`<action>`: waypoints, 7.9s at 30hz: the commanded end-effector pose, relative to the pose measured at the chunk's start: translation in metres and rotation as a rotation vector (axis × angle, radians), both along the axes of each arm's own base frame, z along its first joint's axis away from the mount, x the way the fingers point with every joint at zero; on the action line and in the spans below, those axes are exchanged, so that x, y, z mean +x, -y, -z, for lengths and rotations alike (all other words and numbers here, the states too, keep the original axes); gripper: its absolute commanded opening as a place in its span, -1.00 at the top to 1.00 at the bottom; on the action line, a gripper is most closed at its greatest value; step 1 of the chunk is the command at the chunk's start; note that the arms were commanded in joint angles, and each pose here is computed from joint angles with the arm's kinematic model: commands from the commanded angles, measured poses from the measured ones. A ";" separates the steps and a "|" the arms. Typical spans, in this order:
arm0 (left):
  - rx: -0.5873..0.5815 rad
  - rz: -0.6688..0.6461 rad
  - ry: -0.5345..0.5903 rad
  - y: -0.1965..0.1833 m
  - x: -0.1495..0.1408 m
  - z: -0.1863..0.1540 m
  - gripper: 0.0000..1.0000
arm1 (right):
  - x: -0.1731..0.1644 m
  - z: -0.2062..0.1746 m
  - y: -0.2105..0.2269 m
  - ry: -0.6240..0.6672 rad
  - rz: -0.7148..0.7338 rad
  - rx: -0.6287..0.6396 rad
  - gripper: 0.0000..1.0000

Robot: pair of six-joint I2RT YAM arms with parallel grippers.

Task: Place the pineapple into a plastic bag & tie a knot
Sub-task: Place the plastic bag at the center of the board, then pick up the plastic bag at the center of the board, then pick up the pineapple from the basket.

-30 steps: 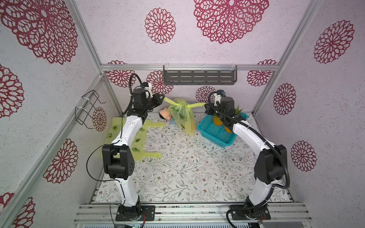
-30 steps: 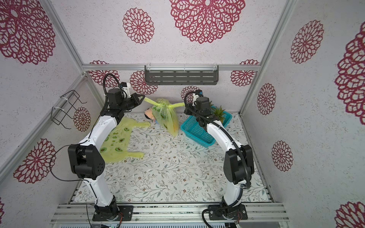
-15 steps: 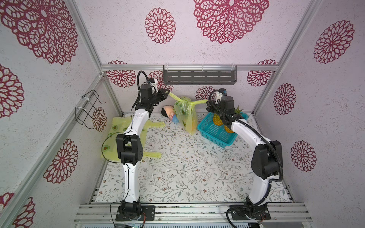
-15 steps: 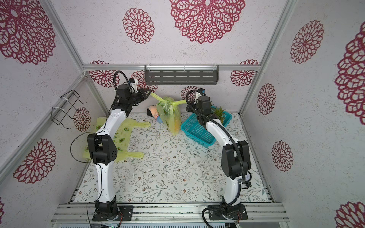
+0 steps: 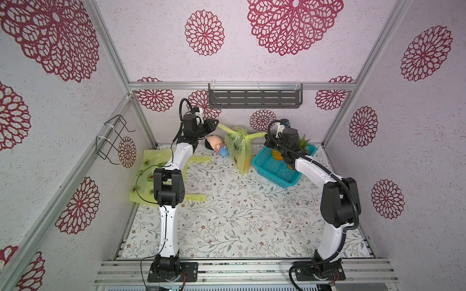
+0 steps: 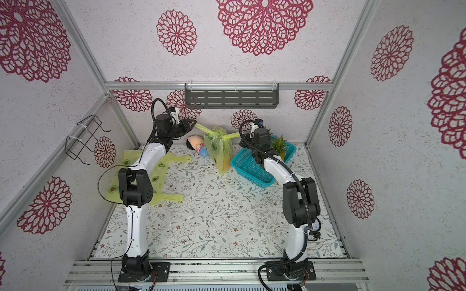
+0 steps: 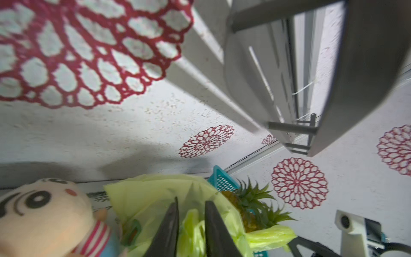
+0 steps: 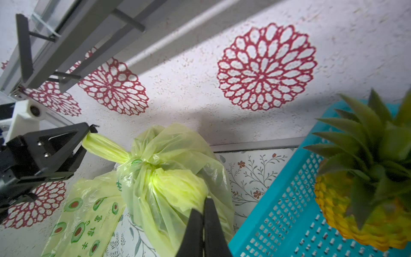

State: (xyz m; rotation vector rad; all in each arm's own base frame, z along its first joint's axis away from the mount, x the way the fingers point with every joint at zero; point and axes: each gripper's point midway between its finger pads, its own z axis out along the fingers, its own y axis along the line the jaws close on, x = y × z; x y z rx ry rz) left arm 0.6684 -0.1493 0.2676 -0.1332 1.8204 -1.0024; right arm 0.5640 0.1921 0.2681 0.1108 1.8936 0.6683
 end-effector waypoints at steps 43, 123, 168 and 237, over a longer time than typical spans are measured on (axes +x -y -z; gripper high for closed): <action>0.793 -0.195 -1.018 -0.185 -0.200 0.256 -0.28 | -0.146 0.019 0.028 -0.119 -0.115 0.041 -0.76; 0.556 0.143 -0.654 -0.040 -0.329 0.150 1.00 | -0.210 0.170 -0.142 -0.425 -0.824 -0.345 0.42; 0.903 -0.214 -0.512 -0.059 -0.297 0.189 -0.03 | -0.199 0.006 -0.174 -0.220 -0.791 0.054 1.00; 0.622 -0.056 -0.691 -0.059 -0.325 0.100 1.00 | 0.025 0.041 0.195 -0.368 0.211 -0.372 -0.49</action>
